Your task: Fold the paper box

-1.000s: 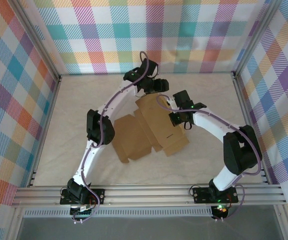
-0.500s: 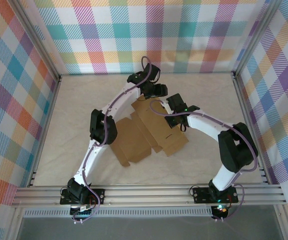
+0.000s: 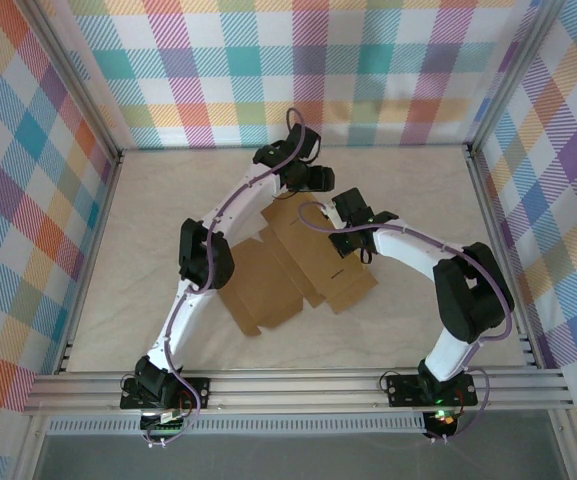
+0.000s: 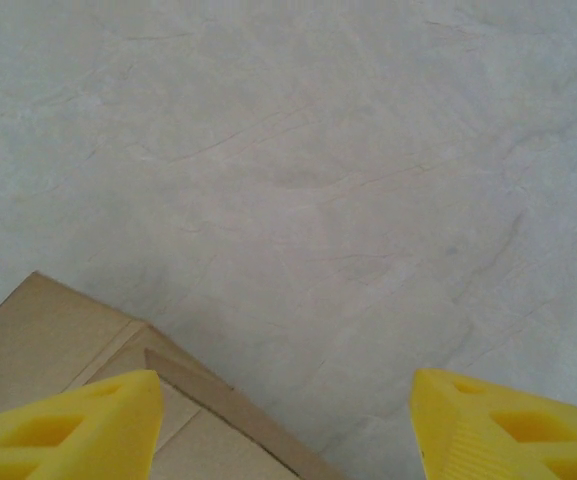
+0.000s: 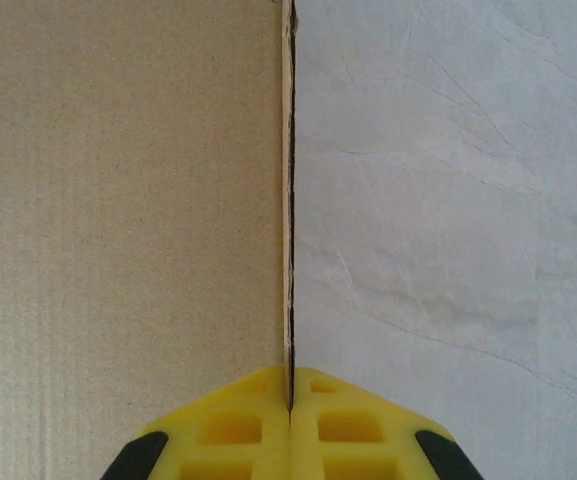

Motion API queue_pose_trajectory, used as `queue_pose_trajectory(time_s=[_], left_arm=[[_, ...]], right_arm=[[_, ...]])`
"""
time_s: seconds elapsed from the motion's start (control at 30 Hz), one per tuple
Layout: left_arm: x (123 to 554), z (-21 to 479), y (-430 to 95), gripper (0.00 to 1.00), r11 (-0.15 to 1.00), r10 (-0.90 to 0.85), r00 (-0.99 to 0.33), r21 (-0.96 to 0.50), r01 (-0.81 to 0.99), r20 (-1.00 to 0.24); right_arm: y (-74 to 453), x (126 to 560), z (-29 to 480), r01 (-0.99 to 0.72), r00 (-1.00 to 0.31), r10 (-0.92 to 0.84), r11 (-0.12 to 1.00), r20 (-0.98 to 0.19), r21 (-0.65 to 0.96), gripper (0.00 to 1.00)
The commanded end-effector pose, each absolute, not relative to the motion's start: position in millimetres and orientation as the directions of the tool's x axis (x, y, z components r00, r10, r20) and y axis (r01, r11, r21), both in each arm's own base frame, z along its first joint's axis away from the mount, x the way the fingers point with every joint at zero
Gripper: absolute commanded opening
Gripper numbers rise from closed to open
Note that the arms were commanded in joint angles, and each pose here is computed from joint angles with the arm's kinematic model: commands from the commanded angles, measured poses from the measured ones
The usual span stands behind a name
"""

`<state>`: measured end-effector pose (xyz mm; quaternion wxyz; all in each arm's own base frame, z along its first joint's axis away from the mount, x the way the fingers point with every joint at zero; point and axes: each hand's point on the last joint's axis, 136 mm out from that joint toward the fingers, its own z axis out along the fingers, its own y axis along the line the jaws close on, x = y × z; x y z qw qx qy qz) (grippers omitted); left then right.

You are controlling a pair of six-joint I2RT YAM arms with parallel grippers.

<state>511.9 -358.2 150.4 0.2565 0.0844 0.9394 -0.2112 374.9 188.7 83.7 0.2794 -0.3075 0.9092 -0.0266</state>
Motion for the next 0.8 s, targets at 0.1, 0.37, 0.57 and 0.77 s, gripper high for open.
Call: queue_pose_trajectory(time_s=[0.1,0.37,0.57,0.77], left_arm=[[512,128,-371,0.59,0.872,0.092,-0.864,-0.379,0.310,-0.494],[503,125,-355,0.55,0.909,0.035,-0.904,-0.362,0.205,-0.425],[488,122,-351,0.53,0.914,-0.010,-0.939,-0.385,0.130,-0.343],[477,131,-350,0.53,0.901,-0.063,-0.957,-0.428,0.067,-0.282]], right_arm=[[195,370,83,-0.569,-0.645,-0.583,0.798,-0.495,-0.199,0.00],[193,372,83,-0.558,-0.649,-0.581,0.802,-0.490,-0.212,0.00],[193,375,82,-0.553,-0.647,-0.583,0.803,-0.492,-0.223,0.00],[191,378,80,-0.546,-0.647,-0.586,0.803,-0.488,-0.239,0.00]])
